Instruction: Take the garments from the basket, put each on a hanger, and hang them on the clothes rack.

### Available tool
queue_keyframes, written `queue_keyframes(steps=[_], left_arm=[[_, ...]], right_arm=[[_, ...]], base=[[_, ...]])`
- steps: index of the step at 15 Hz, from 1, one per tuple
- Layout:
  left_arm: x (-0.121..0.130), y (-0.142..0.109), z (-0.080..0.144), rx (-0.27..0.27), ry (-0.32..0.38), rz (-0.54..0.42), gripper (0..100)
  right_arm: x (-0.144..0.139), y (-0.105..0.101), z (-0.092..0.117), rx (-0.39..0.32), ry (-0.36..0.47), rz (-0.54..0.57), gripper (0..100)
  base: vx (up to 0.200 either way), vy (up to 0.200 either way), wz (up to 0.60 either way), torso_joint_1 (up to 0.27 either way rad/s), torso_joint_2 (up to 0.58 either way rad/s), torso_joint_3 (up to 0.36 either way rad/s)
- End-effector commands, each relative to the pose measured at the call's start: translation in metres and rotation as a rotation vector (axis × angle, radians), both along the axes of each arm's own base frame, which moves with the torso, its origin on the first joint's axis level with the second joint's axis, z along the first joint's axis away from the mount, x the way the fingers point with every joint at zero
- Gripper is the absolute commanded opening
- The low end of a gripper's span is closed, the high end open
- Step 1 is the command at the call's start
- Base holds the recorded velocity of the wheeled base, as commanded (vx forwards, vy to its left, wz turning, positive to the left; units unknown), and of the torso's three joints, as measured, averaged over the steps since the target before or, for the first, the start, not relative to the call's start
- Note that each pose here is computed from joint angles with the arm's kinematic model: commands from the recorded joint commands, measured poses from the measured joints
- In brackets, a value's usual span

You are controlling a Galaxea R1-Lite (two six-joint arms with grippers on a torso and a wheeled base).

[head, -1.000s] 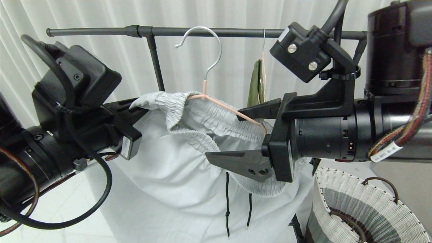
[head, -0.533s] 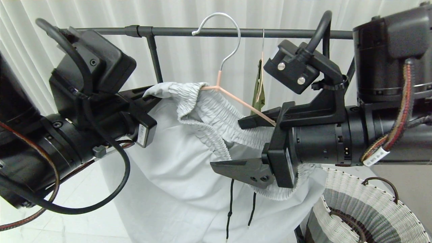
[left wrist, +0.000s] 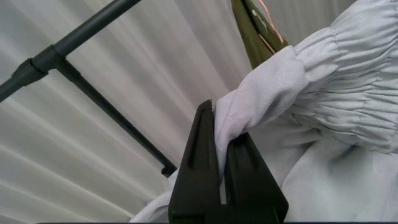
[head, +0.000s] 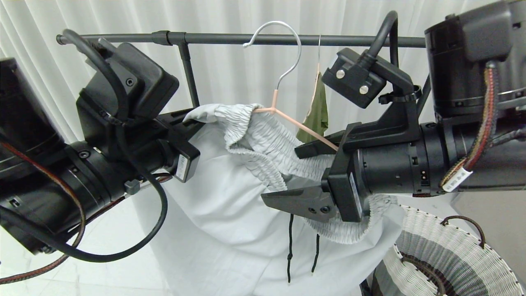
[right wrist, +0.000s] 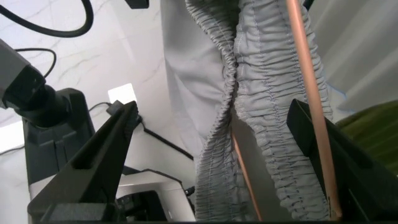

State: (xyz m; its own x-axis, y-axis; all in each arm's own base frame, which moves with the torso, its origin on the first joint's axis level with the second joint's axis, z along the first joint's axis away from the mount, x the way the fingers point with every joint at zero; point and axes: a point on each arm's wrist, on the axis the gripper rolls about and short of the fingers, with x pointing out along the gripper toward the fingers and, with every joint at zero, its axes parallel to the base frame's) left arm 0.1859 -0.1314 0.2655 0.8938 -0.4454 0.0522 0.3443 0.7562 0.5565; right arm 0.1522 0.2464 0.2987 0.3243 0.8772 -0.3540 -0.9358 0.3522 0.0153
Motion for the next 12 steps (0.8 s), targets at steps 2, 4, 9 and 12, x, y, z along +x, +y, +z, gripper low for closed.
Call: queue_keyframes(steps=[2,4,9,12], left_arm=[[0.0022,-0.002,-0.0013,0.001,0.002,-0.002,0],[0.0036,-0.0026,-0.0023,0.001,0.002,-0.001,0],[0.0049,-0.0036,-0.0013,-0.008,-0.01,-0.001,0],[0.0049,-0.0036,-0.0013,-0.008,-0.01,-0.001,0]], right_arm=[[-0.0005,-0.0003,-0.0013,-0.01,0.004,-0.001,100],[-0.0004,-0.0002,-0.0011,-0.009,0.003,-0.002,100],[0.0004,-0.002,-0.0013,-0.019,-0.003,-0.037,100],[0.0004,-0.0019,-0.0022,-0.025,-0.008,-0.05,0]], base=[[0.0,0.0,0.0,0.0,0.0,0.0],[0.0,0.0,0.0,0.0,0.0,0.0],[0.0,0.0,0.0,0.0,0.0,0.0],[0.0,0.0,0.0,0.0,0.0,0.0]])
